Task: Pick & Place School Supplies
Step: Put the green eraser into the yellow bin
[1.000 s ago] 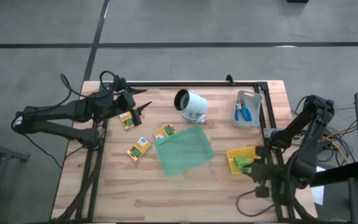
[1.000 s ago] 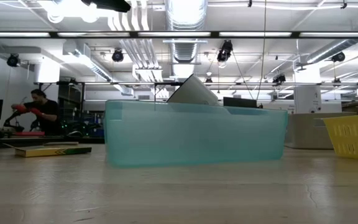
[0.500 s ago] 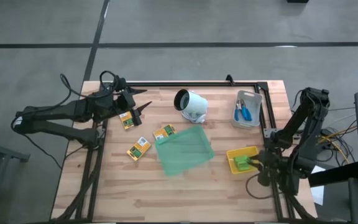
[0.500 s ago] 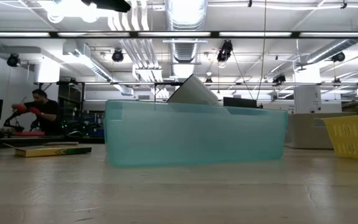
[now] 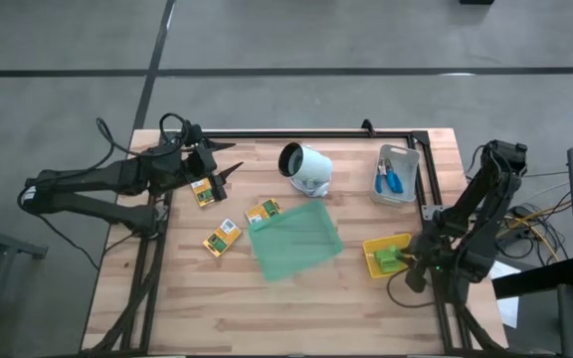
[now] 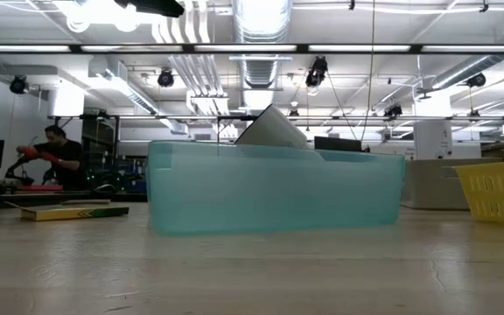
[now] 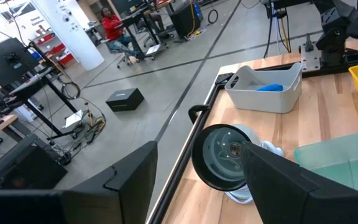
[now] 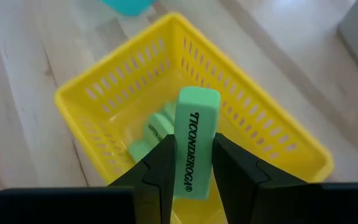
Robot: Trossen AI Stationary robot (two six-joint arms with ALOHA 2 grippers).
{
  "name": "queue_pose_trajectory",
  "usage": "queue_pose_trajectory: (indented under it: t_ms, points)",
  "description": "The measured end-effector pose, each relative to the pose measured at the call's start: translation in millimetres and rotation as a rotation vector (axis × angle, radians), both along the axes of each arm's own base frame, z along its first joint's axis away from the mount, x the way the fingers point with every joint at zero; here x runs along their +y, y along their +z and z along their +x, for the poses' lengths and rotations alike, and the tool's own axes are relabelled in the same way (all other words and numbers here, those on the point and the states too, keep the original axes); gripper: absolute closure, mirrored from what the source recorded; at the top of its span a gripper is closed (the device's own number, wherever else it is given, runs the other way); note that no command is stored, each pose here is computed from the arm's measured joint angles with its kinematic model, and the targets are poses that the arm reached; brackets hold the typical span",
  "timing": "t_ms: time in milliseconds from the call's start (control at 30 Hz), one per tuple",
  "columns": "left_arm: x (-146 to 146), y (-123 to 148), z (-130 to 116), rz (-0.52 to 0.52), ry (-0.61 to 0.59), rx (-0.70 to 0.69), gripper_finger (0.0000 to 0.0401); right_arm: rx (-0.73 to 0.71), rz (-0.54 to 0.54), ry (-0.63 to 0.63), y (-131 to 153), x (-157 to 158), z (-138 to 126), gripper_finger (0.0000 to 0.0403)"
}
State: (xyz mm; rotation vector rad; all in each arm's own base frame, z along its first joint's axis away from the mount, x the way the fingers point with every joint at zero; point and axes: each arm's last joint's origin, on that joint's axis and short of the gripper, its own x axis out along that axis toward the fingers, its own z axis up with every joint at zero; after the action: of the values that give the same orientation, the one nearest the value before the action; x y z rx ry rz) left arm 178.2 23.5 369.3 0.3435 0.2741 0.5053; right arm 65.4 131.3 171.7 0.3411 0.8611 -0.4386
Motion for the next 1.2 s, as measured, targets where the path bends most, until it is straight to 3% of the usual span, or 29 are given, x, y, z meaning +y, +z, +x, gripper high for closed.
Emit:
queue_pose_trajectory:
  t_ms: [500,900,1200]
  points:
    - [0.0,0.1,-0.1,0.0,0.0,-0.001,0.0165,0.002,0.154,-0.146,-18.0,-2.5,-2.1,0.0312]
    - [0.1,0.0,-0.1,0.0,0.0,0.0,0.0165,0.042,0.17,-0.145,-18.6,-1.6,-2.9,0.0311]
    - [0.0,0.2,-0.1,0.0,0.0,-0.001,0.0165,0.04,0.177,-0.143,-18.6,-0.9,-2.7,0.0287]
